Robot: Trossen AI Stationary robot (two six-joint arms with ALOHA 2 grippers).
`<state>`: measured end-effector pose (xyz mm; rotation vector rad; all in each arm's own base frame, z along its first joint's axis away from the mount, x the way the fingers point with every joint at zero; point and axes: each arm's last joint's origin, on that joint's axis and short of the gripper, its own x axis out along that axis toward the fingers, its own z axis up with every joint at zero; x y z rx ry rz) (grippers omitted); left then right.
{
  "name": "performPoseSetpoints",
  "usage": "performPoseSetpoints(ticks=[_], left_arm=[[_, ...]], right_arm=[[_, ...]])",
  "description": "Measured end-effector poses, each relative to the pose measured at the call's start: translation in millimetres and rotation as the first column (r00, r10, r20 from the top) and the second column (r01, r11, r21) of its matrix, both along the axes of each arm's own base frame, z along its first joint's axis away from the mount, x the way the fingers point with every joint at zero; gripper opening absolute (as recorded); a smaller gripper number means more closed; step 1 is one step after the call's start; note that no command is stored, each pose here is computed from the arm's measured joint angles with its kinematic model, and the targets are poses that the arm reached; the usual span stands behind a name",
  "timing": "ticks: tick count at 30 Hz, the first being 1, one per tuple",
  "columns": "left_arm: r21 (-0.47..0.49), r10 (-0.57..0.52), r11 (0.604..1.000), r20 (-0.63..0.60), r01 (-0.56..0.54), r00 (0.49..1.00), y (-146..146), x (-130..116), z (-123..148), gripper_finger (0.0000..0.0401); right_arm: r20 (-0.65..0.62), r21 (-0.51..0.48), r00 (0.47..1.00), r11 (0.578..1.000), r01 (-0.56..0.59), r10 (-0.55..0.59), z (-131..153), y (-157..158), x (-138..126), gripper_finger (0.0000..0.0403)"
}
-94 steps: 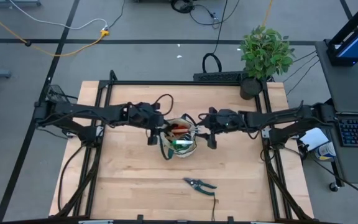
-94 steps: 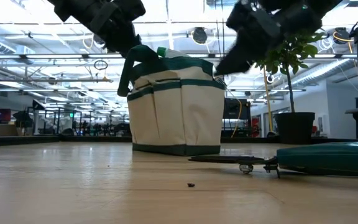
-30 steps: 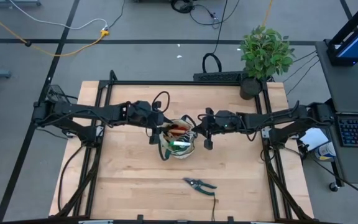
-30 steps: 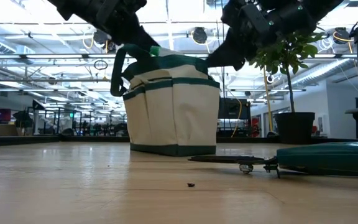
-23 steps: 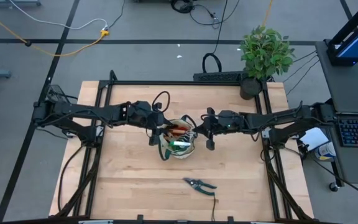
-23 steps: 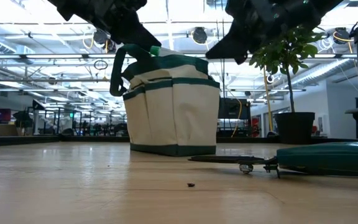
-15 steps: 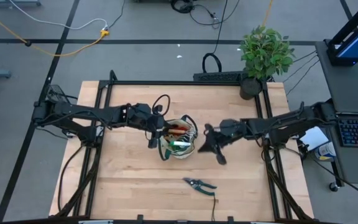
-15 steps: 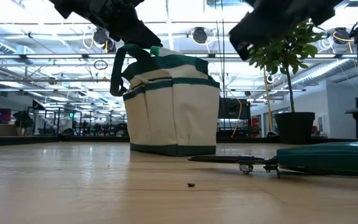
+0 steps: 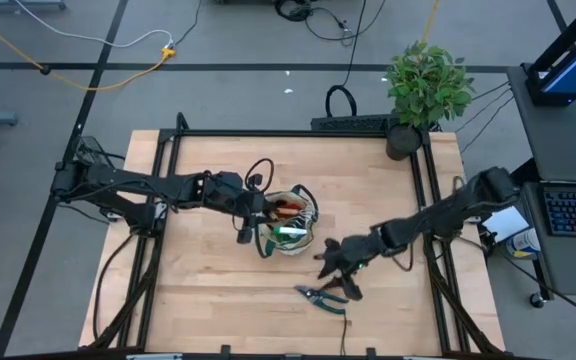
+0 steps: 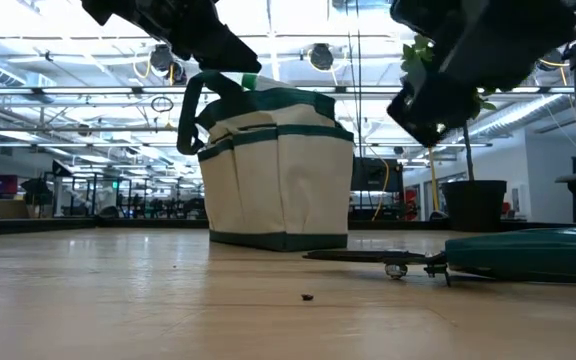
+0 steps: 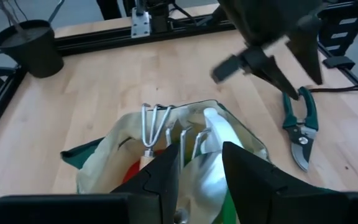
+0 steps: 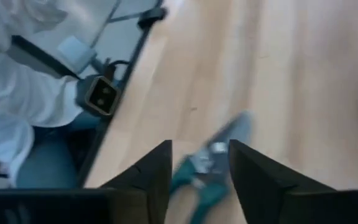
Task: Pick & Place Garden tools in Gardening bag
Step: Put the green shear scissors into the white gardening bag
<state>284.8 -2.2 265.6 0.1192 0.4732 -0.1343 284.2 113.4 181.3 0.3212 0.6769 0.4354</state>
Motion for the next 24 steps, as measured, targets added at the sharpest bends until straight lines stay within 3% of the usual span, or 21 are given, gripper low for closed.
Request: performPoseSetpoints(ticks=[7, 14, 24], left_arm=[[0.0, -0.005, 1.0, 0.0, 0.005, 1.0, -2, 0, 0, 0.0129], [0.0, -0.005, 1.0, 0.0, 0.005, 1.0, -2, 0, 0, 0.0129], [0.001, -0.005, 1.0, -0.001, 0.005, 1.0, -2, 0, 0, 0.0129]], right_arm=[[-0.069, -0.005, 0.998, 1.0, -0.006, 0.006, -28, 28, -1, 0.0171], [-0.118, -0.206, 0.991, 0.978, 0.033, -0.058, -44, 36, -13, 0.0167], [-0.136, -0.218, 0.989, 0.975, 0.03, -0.061, -45, 47, -21, 0.0167]])
